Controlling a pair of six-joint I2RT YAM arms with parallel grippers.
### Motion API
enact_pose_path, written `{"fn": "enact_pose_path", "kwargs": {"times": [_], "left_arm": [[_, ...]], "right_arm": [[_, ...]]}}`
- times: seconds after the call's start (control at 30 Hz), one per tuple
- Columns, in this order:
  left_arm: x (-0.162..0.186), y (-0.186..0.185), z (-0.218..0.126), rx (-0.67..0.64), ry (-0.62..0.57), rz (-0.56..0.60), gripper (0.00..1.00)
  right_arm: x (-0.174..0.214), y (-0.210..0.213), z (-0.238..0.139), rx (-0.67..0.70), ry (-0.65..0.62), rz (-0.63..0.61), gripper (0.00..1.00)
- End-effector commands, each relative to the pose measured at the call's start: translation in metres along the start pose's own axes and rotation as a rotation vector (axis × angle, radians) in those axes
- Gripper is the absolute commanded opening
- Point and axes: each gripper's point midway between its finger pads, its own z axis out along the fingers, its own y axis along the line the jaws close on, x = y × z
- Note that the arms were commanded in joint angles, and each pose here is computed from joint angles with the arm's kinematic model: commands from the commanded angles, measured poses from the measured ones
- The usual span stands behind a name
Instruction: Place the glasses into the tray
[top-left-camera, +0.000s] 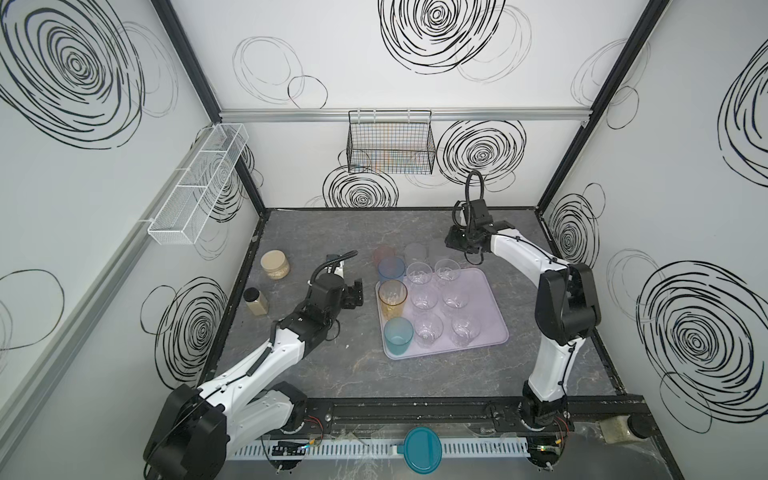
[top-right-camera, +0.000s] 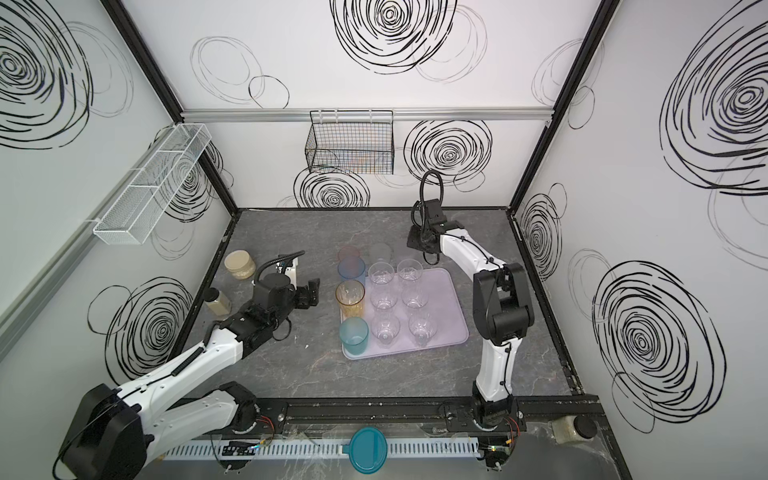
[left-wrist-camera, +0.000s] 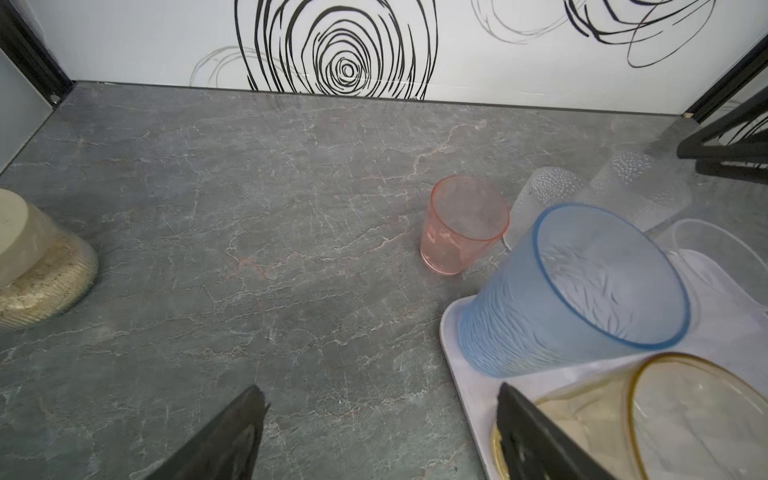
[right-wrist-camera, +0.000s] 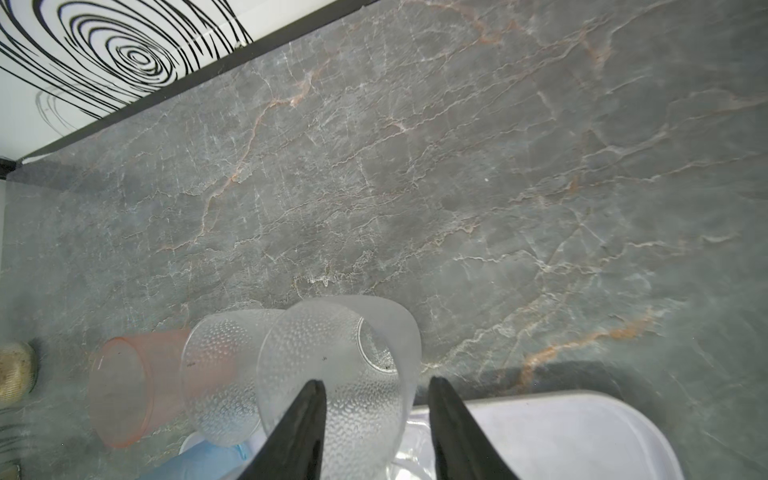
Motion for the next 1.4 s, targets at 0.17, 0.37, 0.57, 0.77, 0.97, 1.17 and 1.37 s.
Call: {"fn": "enact_pose_path", "kwargs": {"times": [0.17, 0.37, 0.57, 0.77, 0.97, 1.17, 1.37], "left_arm": [[-0.011, -0.006, 0.003, 0.046, -0.045, -0.047, 0.9], [-0.008, -0.005, 0.006, 0.044, -0.035, -0.057, 0.89], [-0.007, -0.004, 0.007, 0.044, -0.031, -0.067, 0.89], [-0.011, -0.003, 0.003, 0.042, -0.045, -0.069, 0.89], [-0.012, -0.006, 0.003, 0.06, -0.051, -0.088, 0.89], [-0.012, -0.01, 0.004, 0.058, -0.04, -0.071, 0.89], [-0.007, -0.021, 0.0, 0.07, -0.035, -0.03, 0.89]], "right_arm": [[0.009, -0.005, 0.028, 0.025, 0.055, -0.01, 0.42], [0.003, -0.005, 0.027, 0.031, 0.034, -0.013, 0.25], [-0.016, -0.001, 0.004, 0.045, -0.034, -0.022, 0.13], [-0.038, 0.004, -0.033, 0.056, -0.109, -0.037, 0.1], [-0.046, -0.025, -0.078, 0.132, -0.162, -0.028, 0.1], [-0.006, -0.087, -0.101, 0.264, -0.119, 0.001, 0.1], [0.028, -0.114, -0.106, 0.314, -0.068, -0.003, 0.1]]}}
